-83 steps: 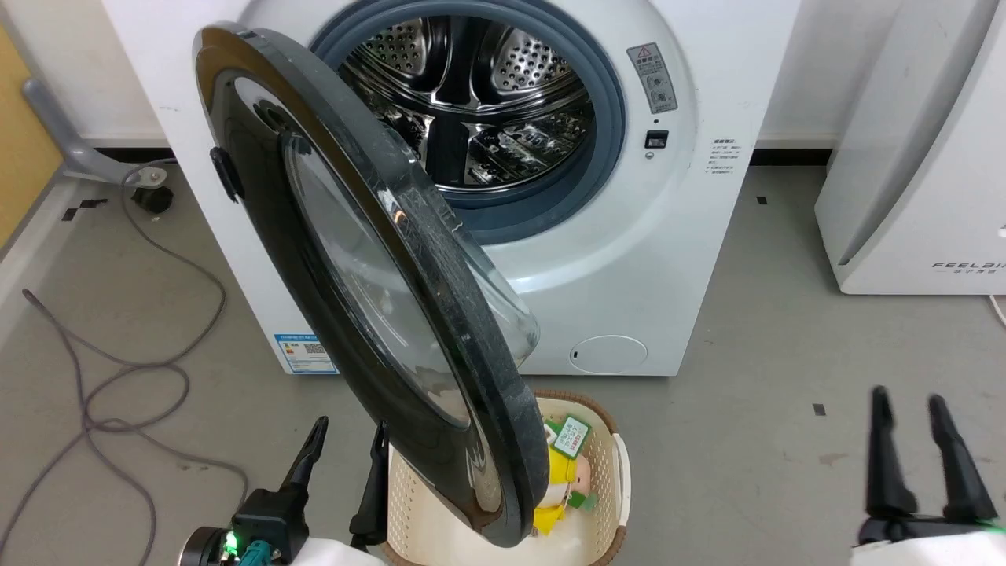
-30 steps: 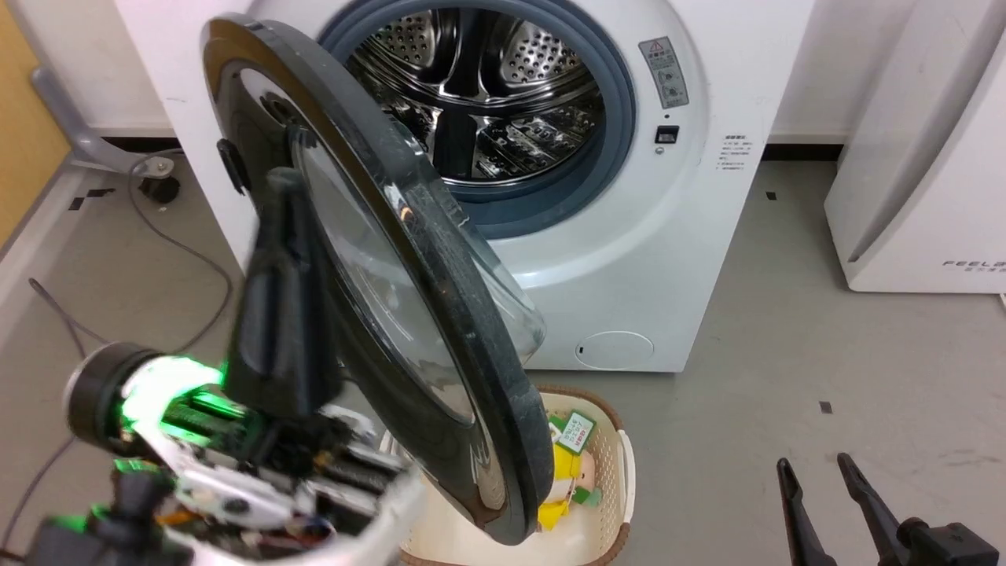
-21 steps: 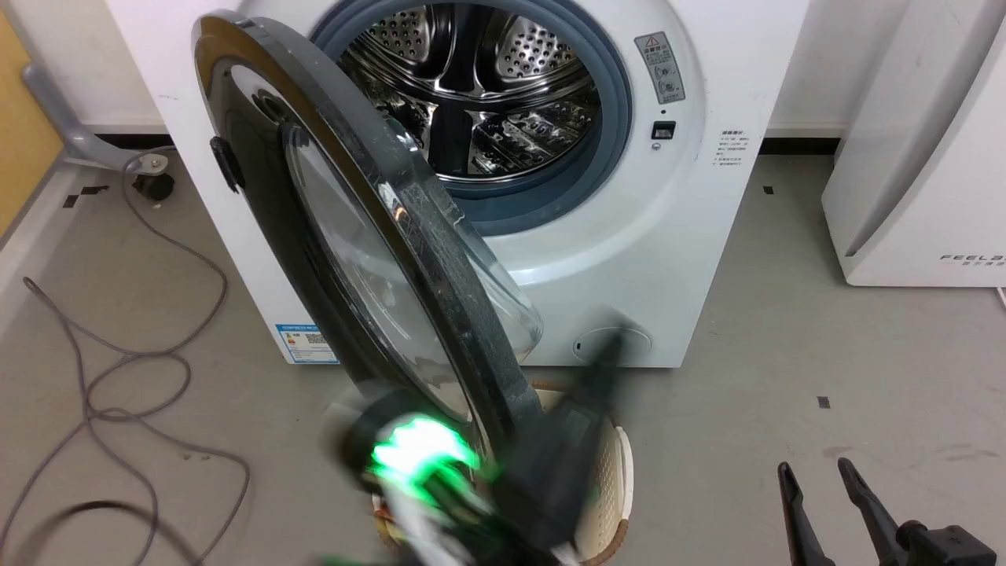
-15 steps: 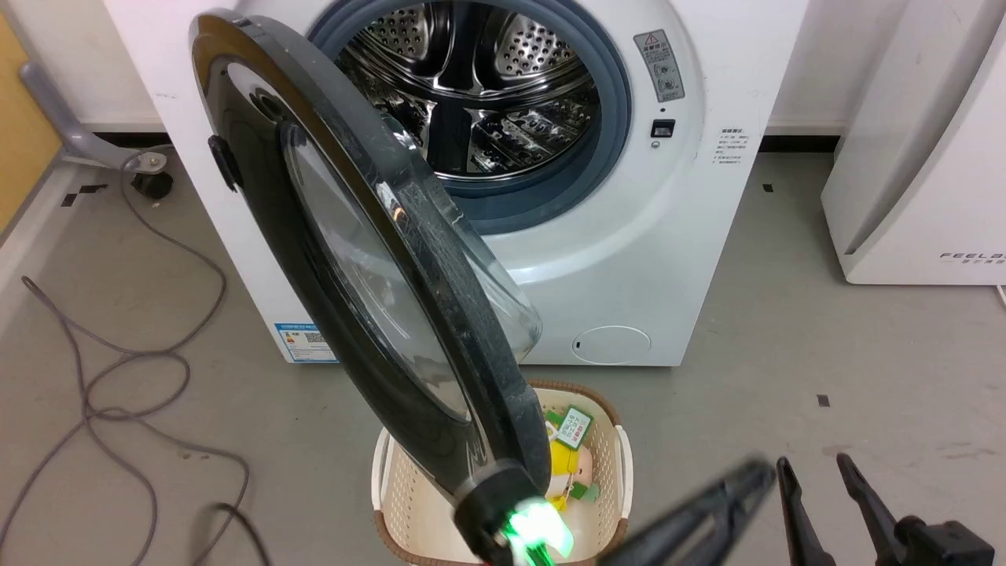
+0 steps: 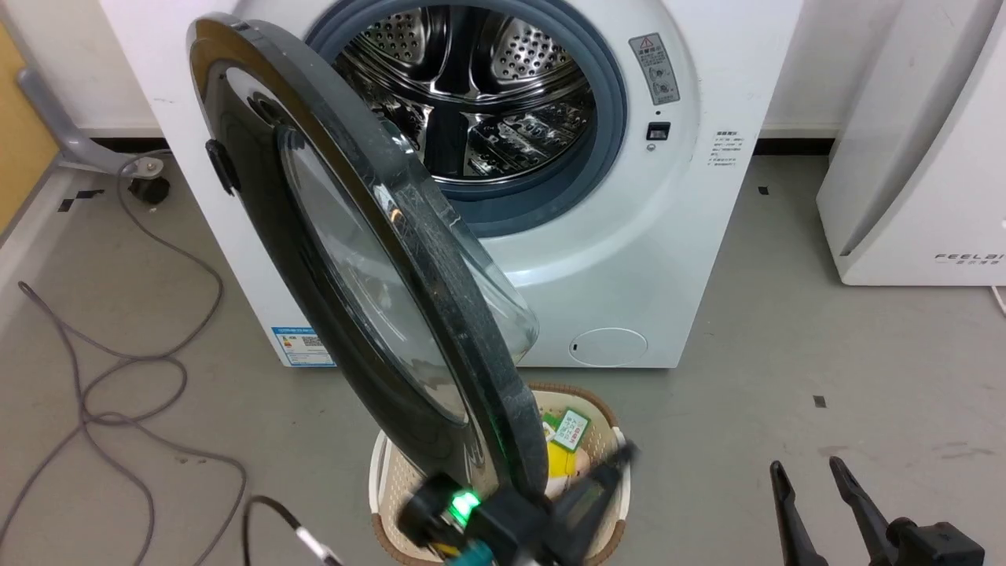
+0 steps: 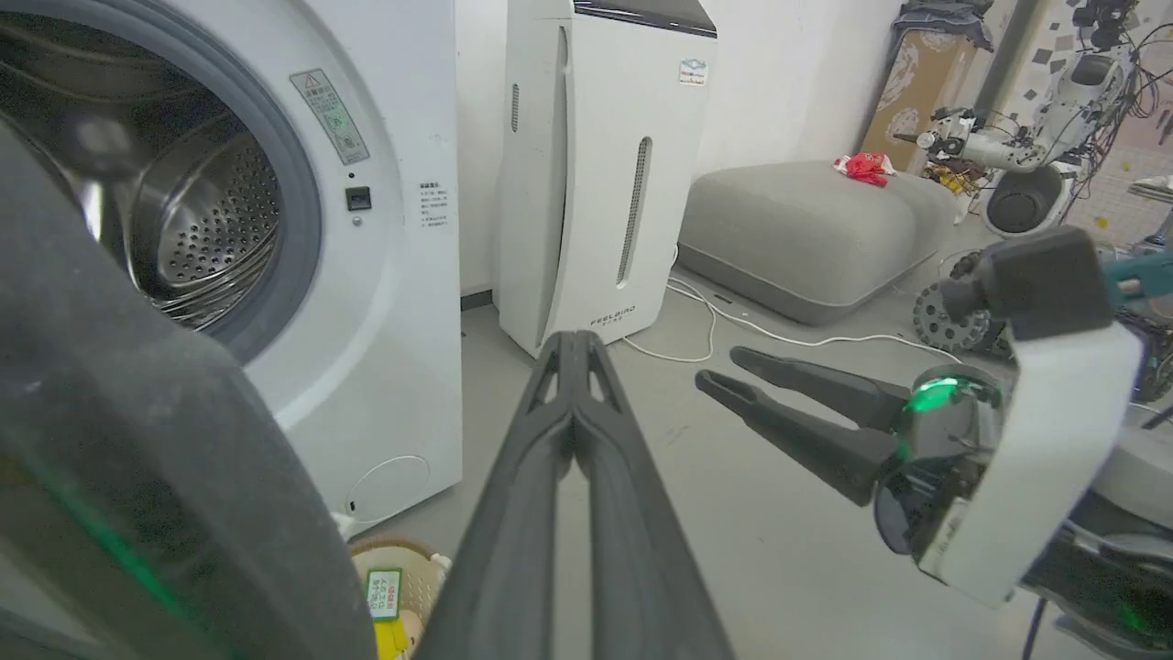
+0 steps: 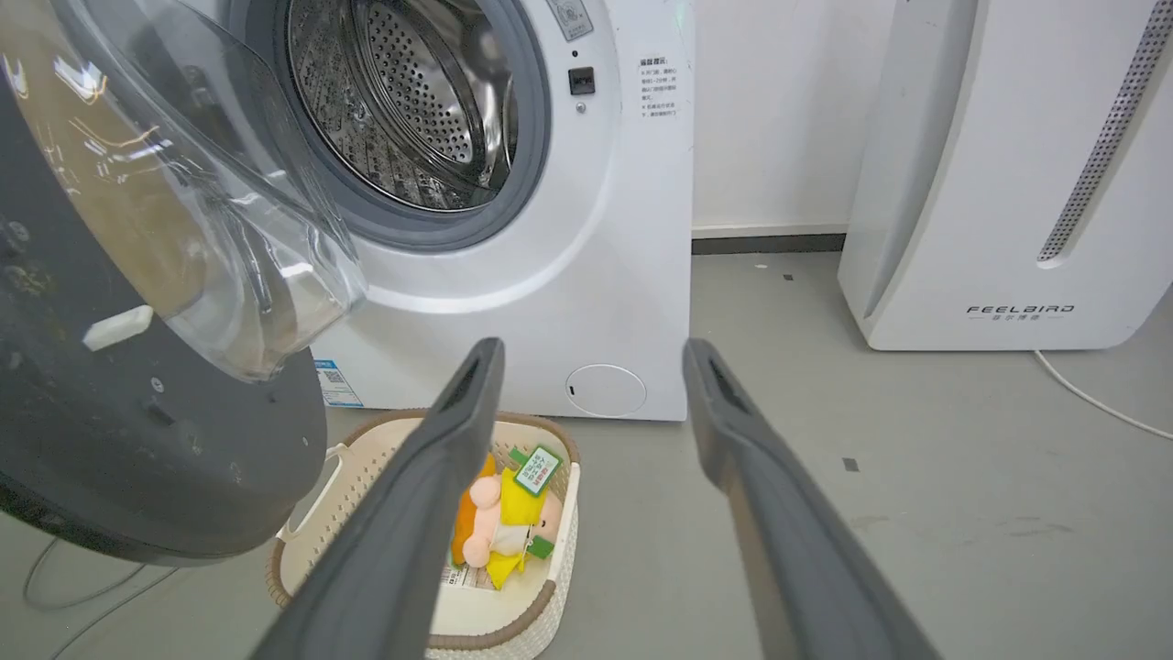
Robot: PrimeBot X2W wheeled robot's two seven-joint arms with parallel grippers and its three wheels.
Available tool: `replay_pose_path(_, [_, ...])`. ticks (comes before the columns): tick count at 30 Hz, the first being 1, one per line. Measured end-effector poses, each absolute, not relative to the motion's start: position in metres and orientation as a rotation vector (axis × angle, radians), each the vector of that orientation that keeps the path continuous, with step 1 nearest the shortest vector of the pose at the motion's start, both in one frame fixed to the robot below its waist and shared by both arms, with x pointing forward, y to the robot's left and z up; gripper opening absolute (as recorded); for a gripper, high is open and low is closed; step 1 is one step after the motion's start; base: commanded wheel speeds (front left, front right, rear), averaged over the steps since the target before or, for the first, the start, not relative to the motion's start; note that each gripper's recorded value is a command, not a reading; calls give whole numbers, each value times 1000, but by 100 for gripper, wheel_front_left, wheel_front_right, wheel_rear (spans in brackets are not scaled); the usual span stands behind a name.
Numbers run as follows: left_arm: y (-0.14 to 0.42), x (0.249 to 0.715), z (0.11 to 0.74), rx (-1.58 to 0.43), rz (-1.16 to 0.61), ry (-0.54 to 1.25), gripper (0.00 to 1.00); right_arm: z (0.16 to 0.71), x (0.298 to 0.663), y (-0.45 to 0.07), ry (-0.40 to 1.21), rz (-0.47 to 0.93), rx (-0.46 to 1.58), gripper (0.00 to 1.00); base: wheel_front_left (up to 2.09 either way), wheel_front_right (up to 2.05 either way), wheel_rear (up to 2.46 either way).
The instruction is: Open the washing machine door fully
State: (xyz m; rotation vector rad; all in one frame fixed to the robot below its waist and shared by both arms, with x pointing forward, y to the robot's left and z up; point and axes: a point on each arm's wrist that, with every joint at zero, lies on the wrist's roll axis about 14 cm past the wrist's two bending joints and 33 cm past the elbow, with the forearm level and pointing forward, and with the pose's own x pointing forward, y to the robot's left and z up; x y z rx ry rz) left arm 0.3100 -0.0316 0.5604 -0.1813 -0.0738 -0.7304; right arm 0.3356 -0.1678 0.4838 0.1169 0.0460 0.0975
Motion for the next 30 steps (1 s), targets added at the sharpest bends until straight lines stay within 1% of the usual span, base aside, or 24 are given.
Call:
replay_pose_path(3, [-17, 332, 559, -160, -647, -90, 0, 483, 335, -168, 49, 95, 117, 100, 0, 0, 0])
replay_pose_path(6, [-10, 344, 556, -160, -592, -94, 0, 482, 335, -168, 53, 95, 118, 100, 0, 0, 0])
replay_pose_path(12, [-3, 353, 551, -178, -526, -91, 0, 478, 335, -168, 63, 96, 119, 100, 0, 0, 0])
replay_pose_path(20, [9, 349, 549, -185, -463, -79, 0, 475, 337, -164, 73, 109, 125, 100, 0, 0, 0])
replay_pose_path(30, [45, 332, 539, -222, -311, -21, 0, 474, 344, -149, 78, 157, 124, 100, 0, 0, 0])
